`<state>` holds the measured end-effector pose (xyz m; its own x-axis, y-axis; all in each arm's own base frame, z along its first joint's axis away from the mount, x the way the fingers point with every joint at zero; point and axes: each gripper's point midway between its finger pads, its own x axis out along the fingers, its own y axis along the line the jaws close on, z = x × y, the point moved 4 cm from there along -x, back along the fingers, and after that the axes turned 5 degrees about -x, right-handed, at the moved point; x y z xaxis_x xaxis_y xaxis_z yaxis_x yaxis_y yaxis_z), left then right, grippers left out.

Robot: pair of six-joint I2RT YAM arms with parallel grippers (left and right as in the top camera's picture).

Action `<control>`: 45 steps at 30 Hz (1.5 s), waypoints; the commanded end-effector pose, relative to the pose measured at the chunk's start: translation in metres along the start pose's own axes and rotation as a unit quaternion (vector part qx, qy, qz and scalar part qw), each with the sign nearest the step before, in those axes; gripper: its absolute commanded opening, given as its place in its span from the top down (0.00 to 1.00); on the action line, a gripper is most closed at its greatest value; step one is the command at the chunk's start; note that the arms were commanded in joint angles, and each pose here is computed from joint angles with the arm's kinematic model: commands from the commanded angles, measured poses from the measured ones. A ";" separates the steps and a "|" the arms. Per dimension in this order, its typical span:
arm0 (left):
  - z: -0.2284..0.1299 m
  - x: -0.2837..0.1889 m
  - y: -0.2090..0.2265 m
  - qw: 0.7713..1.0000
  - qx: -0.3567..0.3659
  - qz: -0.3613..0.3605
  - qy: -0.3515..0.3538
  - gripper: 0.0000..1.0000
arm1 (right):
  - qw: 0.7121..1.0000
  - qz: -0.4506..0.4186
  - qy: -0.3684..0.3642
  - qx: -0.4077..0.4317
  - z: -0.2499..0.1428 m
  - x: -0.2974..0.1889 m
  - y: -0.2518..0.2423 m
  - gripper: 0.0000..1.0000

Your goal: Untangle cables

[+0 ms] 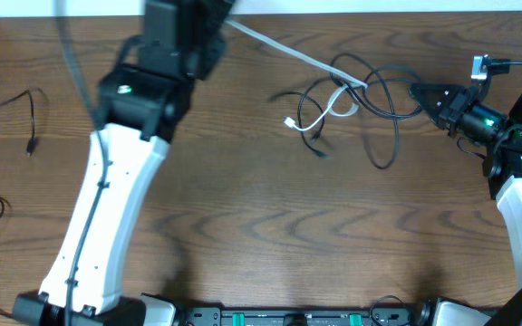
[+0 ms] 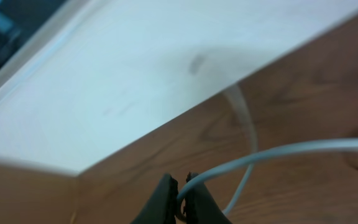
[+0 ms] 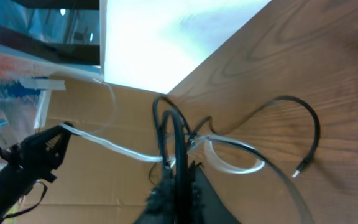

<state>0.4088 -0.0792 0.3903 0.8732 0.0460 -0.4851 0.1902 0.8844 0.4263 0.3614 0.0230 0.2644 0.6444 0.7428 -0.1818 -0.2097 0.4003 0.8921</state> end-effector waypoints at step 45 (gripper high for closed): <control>0.071 -0.075 -0.040 0.886 -0.212 -0.370 -0.183 0.92 | 0.905 0.110 0.100 -0.400 -0.070 0.055 0.048 0.01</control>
<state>0.3794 -0.1432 0.4616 0.7106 -0.6759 -0.1954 0.6313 0.7351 -0.2471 0.3348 0.1192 0.2652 0.3713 0.9136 -0.1656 -0.8223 0.4064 0.3983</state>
